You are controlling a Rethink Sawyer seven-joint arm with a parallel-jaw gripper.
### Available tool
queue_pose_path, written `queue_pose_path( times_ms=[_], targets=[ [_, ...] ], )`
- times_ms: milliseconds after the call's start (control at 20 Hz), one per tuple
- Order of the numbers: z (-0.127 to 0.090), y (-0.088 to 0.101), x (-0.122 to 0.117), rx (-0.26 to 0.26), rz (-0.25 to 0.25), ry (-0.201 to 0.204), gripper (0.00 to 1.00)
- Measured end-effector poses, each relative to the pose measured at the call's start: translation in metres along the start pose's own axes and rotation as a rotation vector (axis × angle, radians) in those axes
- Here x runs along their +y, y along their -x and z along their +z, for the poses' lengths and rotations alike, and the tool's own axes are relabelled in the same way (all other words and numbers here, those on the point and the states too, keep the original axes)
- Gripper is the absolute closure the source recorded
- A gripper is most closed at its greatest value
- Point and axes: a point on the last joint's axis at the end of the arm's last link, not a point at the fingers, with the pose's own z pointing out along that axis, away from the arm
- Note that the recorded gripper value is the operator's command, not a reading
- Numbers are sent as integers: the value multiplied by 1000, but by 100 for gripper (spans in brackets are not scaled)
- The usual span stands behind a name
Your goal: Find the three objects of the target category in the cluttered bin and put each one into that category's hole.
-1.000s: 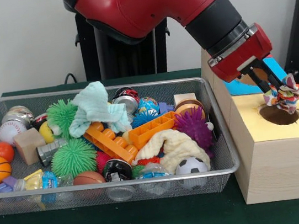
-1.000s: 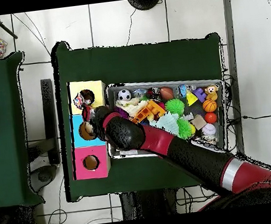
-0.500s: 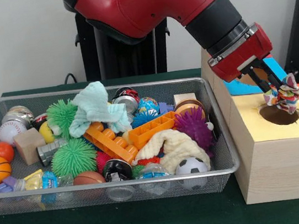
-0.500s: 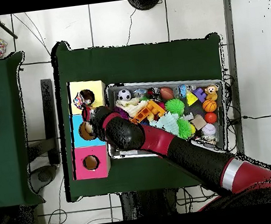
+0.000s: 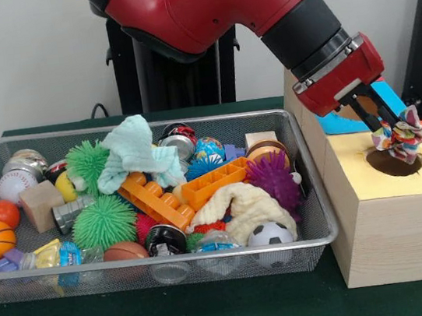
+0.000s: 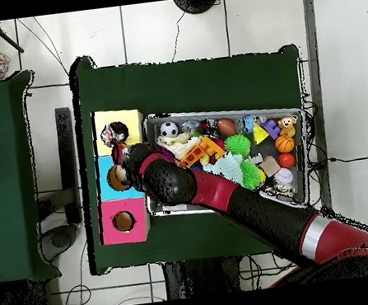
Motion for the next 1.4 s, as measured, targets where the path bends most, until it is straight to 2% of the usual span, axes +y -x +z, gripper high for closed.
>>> queue_pose_path(
  times_ms=[500,1400],
  targets=[
    [-1,9,-2,-61,-2,-19,100],
    [-1,10,-2,-63,-3,-20,100]
  ],
)
